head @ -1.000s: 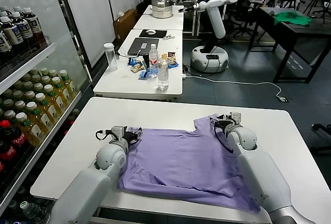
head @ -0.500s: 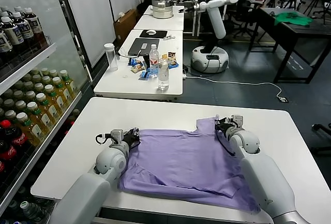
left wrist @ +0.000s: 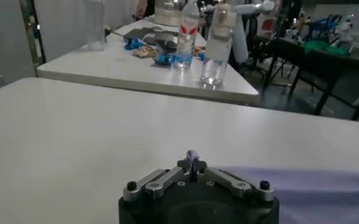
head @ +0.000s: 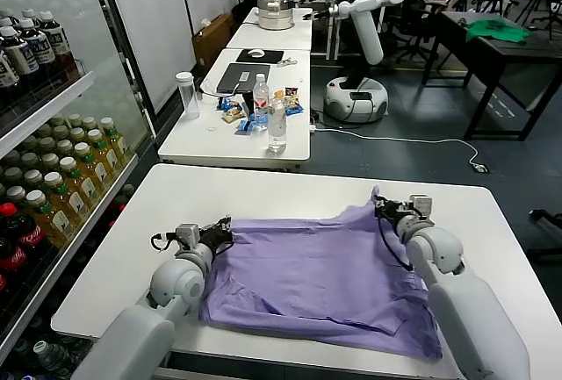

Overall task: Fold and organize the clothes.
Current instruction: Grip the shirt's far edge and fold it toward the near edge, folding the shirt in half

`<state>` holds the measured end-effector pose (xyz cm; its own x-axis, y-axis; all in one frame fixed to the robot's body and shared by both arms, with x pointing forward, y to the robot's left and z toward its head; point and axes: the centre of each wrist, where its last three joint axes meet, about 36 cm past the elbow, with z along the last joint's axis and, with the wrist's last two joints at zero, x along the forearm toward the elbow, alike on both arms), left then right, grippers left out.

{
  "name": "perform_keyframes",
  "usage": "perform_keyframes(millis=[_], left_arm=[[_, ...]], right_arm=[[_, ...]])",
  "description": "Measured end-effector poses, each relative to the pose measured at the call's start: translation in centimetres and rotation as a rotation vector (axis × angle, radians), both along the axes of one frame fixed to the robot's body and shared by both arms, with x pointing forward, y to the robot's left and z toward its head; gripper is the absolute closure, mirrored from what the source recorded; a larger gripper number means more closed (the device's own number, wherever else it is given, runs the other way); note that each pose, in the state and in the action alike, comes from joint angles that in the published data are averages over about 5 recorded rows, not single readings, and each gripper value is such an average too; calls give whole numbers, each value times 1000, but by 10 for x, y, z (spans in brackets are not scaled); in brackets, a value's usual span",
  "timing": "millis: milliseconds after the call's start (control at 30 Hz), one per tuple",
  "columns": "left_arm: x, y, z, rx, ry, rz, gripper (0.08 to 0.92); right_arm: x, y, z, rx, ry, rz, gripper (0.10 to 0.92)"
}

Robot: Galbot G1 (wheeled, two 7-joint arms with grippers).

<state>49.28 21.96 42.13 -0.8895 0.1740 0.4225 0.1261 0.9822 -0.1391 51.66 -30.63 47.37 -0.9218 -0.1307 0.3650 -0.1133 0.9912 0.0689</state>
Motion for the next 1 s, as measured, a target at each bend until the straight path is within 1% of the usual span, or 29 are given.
perform_keyframes(millis=[267, 500, 767, 1000], left_arm=[[-25, 5, 10, -40, 1, -21, 902], [-46, 5, 16, -45, 14, -60, 902], [-65, 6, 13, -18, 55, -100, 902], [-75, 10, 8, 31, 94, -122, 902]], right_arm=[[-56, -10, 5, 9, -29, -15, 912], [-100, -16, 4, 6, -24, -36, 912], [-138, -18, -6, -5, 17, -64, 912], [-156, -16, -17, -12, 57, -81, 912]])
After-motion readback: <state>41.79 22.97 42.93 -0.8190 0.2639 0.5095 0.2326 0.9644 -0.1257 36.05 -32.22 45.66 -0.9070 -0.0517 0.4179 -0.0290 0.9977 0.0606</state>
